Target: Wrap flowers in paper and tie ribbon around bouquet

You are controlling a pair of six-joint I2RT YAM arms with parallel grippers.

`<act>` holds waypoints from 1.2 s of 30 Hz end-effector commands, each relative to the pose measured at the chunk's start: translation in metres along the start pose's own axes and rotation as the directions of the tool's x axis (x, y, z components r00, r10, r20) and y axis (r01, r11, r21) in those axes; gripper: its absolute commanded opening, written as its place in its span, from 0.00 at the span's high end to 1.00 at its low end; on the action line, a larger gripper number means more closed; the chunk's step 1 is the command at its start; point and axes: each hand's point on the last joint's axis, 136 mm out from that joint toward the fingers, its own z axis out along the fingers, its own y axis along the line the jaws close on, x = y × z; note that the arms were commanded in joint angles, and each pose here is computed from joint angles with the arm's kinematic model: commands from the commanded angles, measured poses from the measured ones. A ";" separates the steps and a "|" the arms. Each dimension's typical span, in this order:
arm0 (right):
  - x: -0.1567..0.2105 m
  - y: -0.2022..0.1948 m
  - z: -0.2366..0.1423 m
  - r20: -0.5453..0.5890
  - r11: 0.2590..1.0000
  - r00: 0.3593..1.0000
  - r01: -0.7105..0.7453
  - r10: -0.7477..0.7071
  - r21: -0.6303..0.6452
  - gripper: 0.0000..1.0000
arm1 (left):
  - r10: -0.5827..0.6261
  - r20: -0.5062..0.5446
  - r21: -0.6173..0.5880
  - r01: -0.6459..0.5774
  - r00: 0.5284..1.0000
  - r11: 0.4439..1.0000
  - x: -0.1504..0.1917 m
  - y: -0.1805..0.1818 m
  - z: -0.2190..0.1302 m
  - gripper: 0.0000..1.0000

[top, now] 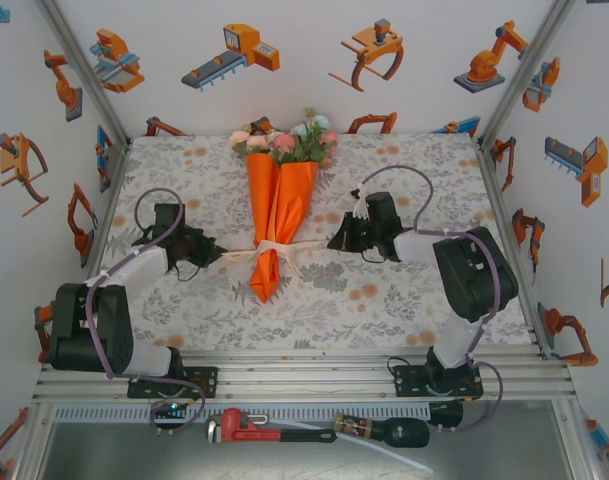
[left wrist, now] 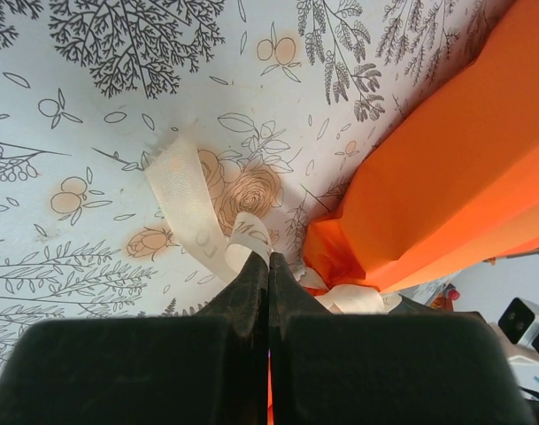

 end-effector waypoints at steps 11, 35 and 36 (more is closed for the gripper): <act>0.005 -0.081 -0.044 0.058 0.934 0.996 -0.086 0.071 0.348 1.00 | 0.180 0.001 -0.134 -0.178 0.984 0.975 -0.013 0.027 0.003 1.00; 0.021 -0.170 -0.132 0.224 0.653 0.953 -0.304 0.205 0.694 1.00 | 0.125 0.035 -0.215 -0.115 0.991 0.970 -0.027 0.071 0.008 1.00; 0.022 -0.172 -0.136 0.241 0.644 0.945 -0.327 0.222 0.691 1.00 | 0.122 0.036 -0.218 -0.112 0.992 0.969 -0.027 0.073 0.009 1.00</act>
